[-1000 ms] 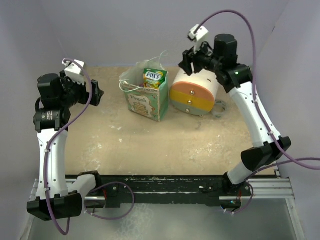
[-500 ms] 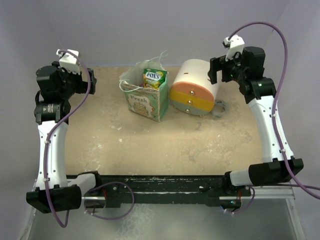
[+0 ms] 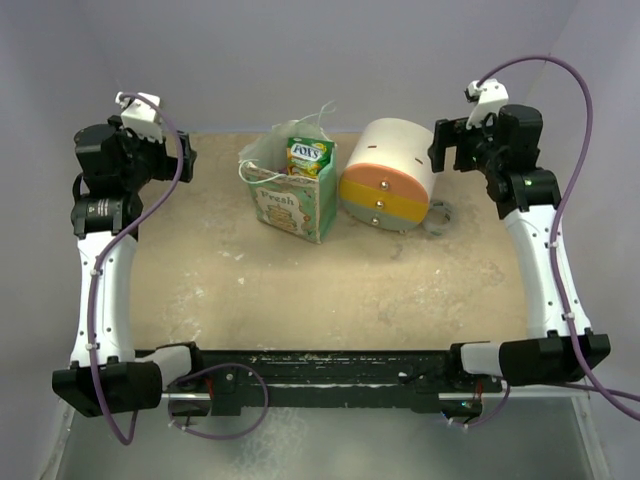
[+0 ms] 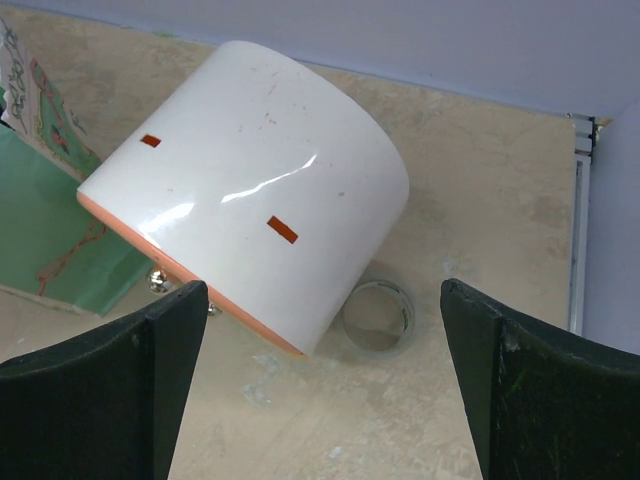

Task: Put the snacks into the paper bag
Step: Reset both arms

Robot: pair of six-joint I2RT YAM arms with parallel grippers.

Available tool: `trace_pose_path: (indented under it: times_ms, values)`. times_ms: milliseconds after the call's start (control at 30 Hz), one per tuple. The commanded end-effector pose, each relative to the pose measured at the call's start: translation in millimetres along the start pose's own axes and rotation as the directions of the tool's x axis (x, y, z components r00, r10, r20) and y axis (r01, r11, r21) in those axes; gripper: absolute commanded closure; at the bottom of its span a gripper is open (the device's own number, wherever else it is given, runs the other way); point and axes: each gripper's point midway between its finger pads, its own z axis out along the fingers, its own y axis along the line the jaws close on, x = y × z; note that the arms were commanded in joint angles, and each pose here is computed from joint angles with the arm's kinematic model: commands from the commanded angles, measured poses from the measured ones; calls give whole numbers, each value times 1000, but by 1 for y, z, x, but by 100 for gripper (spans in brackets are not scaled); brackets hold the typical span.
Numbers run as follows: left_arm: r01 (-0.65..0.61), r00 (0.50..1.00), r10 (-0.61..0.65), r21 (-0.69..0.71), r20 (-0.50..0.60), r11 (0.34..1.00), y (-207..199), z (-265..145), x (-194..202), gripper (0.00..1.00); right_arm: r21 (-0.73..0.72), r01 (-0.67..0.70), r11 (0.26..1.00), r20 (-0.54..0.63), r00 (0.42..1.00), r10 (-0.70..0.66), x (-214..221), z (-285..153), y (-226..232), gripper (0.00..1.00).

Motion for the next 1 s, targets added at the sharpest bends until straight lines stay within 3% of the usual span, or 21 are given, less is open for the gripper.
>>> trace_pose_path:
  times_ms: [0,300,733,967]
  values:
    - [-11,992,4,56,126,998,-11,-12,-35,1,50,-22,999,105,994,17,-26,-16,-9,0]
    - [7,981,-16,46,194,999,-18,-33,-43,1,115,7,993,181,983,-28,-26,-35,-21,0]
    - [85,992,-88,43,92,995,-27,-54,-13,1,128,54,990,272,958,-88,-31,-84,-16,0]
    - [20,996,-23,27,84,999,-28,-64,2,1,166,105,981,270,952,-148,-26,-104,-19,0]
